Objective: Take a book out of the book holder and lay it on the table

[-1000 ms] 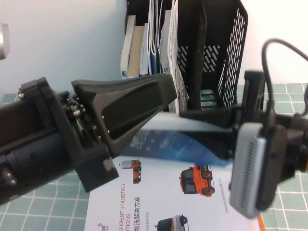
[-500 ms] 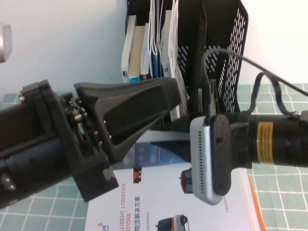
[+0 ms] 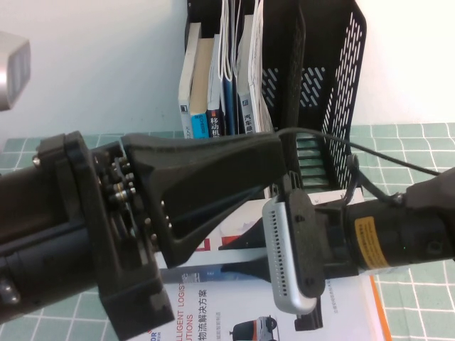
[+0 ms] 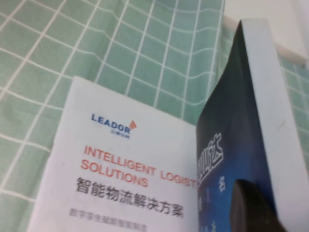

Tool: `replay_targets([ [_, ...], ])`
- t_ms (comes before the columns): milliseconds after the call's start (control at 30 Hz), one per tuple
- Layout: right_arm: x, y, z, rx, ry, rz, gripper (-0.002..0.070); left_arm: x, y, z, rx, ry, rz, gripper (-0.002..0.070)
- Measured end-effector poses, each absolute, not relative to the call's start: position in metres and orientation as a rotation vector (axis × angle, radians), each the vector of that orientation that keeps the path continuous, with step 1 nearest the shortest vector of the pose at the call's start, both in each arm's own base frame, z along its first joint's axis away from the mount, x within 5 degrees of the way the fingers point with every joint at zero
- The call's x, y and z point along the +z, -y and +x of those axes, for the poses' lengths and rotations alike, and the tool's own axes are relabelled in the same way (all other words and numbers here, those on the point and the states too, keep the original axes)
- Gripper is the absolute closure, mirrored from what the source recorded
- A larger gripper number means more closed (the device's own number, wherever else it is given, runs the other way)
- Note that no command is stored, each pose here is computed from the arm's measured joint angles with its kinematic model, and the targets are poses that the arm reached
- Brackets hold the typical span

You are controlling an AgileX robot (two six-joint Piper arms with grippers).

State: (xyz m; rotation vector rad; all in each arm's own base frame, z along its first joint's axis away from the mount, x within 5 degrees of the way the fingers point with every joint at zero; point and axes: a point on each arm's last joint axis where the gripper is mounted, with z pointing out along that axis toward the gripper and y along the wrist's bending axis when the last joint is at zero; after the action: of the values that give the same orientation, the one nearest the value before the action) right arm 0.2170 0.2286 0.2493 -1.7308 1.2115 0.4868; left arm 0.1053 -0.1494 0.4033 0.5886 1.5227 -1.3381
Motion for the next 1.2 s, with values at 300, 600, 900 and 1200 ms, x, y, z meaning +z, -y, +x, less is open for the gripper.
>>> replay_targets([
  [300,0.238,-0.233,0.215,0.634,-1.307,-1.715,0.0405,0.403,0.15,0.105,-1.342,-1.52,0.596,0.0678],
  [600,0.235,-0.233,0.207,0.834,-1.485,-1.672,0.0303,0.403,0.152,0.099,-1.386,-1.503,0.658,0.0678],
  [900,0.238,-0.234,0.209,0.846,-1.496,-1.655,0.032,0.403,0.152,0.096,-1.408,-1.494,0.689,0.0678],
  [1200,0.315,-0.169,0.24,0.262,-1.506,-1.236,0.0605,0.388,0.148,0.095,-1.24,-1.646,0.778,0.0678],
])
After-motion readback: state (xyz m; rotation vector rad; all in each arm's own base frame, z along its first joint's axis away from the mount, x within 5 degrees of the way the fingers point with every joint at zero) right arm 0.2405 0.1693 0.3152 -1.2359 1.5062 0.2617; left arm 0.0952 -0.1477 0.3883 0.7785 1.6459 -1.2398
